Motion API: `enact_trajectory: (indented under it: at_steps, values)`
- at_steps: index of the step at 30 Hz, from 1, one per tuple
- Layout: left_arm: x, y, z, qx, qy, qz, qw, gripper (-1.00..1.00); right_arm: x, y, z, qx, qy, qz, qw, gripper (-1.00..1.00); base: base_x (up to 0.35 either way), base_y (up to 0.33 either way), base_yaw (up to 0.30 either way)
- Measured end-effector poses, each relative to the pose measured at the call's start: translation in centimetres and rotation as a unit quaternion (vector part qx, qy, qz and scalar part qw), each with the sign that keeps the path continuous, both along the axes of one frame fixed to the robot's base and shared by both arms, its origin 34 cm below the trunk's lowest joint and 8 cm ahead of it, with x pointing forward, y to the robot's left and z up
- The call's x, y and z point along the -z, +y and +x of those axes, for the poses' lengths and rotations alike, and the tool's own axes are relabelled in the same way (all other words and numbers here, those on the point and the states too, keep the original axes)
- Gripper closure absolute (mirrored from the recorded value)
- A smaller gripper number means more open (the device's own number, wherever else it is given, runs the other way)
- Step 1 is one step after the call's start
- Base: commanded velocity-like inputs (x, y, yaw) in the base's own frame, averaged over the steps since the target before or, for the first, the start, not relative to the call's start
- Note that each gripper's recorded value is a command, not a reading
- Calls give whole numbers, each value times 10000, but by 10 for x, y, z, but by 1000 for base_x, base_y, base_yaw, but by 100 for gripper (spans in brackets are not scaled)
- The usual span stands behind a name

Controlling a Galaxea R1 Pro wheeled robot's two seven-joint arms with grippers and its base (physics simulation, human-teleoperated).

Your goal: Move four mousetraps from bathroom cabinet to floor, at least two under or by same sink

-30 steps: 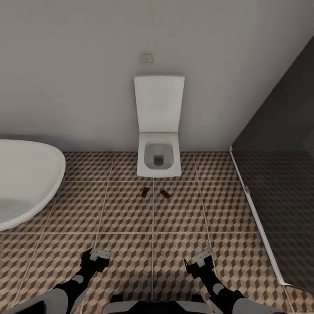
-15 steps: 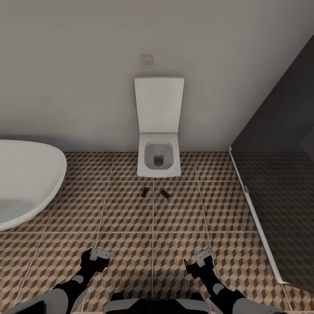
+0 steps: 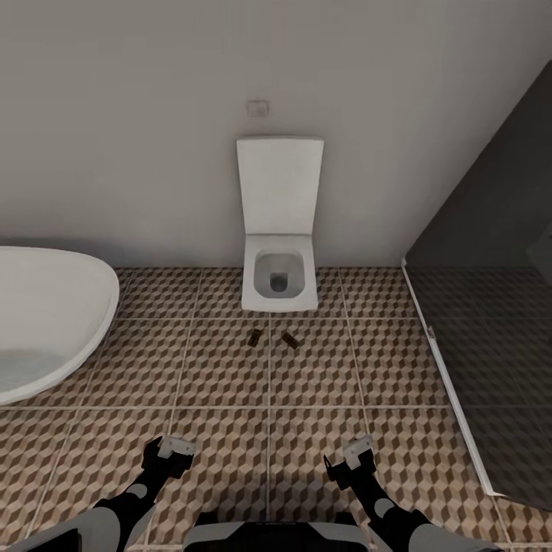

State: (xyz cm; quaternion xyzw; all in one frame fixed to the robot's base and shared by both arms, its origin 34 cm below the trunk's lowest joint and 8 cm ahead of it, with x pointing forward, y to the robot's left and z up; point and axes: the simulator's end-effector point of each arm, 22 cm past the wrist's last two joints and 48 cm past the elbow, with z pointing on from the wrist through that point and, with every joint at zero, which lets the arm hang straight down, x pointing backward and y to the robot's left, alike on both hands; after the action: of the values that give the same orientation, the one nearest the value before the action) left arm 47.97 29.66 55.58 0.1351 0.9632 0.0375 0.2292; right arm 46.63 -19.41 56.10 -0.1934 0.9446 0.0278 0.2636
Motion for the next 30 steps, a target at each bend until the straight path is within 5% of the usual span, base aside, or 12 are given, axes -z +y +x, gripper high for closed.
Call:
enact_trajectory:
  at_steps: [30]
  values:
    - [-8, -3, -6, 0, 9, -16, 10000, -100, -9, 0, -6, 2, 3, 0, 10000, -100, 0, 0, 0]
